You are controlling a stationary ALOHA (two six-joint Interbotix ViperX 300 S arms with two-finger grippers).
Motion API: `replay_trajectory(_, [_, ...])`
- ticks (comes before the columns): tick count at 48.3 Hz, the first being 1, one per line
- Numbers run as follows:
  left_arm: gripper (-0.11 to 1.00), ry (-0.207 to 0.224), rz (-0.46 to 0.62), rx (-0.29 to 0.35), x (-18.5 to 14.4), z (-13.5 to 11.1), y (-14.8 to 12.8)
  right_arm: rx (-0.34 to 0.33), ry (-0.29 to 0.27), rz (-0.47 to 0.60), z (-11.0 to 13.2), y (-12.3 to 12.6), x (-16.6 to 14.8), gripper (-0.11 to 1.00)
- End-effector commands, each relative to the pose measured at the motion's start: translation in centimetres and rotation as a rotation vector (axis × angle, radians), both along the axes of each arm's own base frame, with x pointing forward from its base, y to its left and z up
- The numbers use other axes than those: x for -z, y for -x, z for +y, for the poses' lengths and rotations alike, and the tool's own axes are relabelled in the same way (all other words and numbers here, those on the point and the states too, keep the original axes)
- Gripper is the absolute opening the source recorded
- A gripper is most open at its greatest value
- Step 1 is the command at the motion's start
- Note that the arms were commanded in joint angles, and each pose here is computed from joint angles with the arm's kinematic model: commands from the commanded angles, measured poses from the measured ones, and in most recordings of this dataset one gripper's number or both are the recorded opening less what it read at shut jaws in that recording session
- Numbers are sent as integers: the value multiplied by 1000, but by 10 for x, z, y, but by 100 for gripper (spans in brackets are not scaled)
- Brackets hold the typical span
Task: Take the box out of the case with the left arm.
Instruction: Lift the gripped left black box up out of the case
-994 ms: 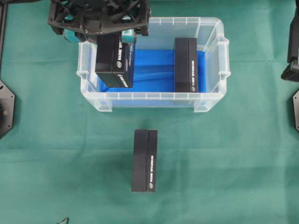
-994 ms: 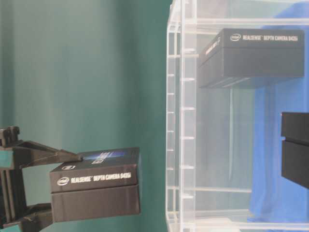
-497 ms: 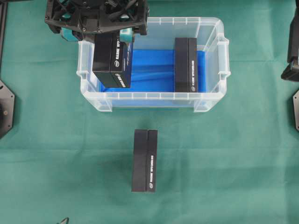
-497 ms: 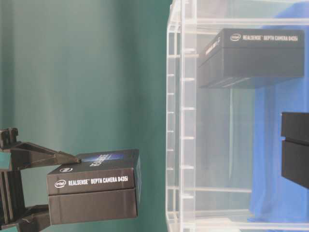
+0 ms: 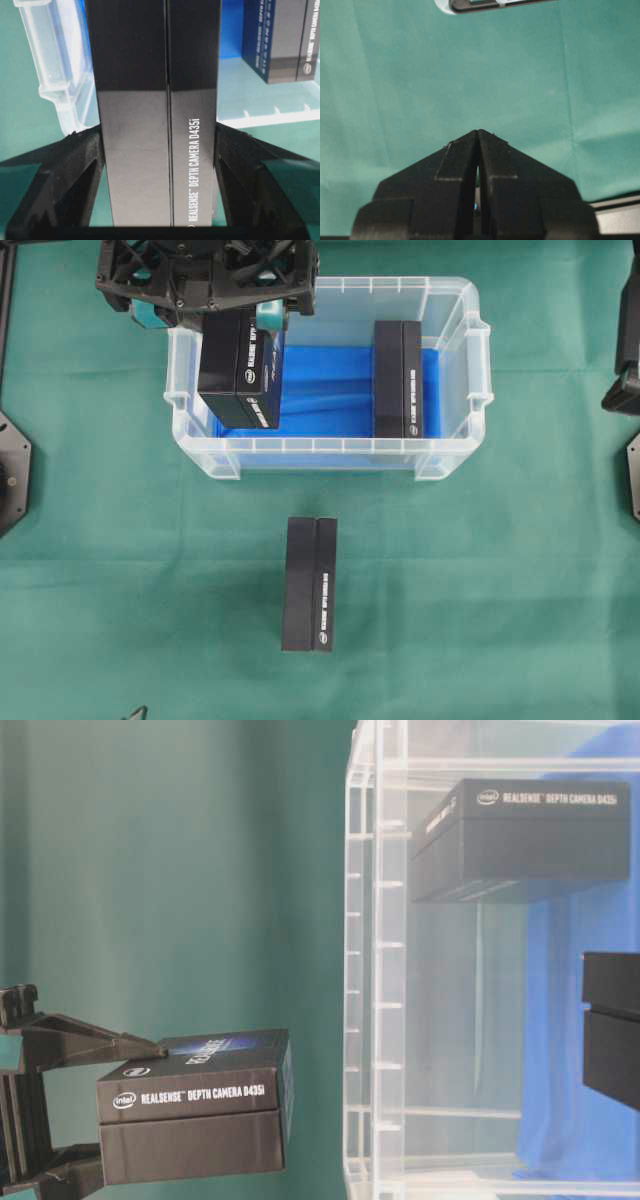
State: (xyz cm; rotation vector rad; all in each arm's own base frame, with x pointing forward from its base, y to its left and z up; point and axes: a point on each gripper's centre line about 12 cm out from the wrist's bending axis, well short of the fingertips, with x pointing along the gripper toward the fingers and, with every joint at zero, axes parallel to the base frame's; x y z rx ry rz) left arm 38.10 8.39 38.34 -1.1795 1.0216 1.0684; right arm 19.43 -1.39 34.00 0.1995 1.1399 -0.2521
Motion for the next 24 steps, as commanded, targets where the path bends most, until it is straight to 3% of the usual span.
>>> replay_trajectory(1, [61,-13,-54,-2,-19,0,7,1,1,-20,0,-1,-6,0])
replay_trajectory(24, [61,-14,-52,-4,-19,0,7,1,1,-20,0,-1,-6,0])
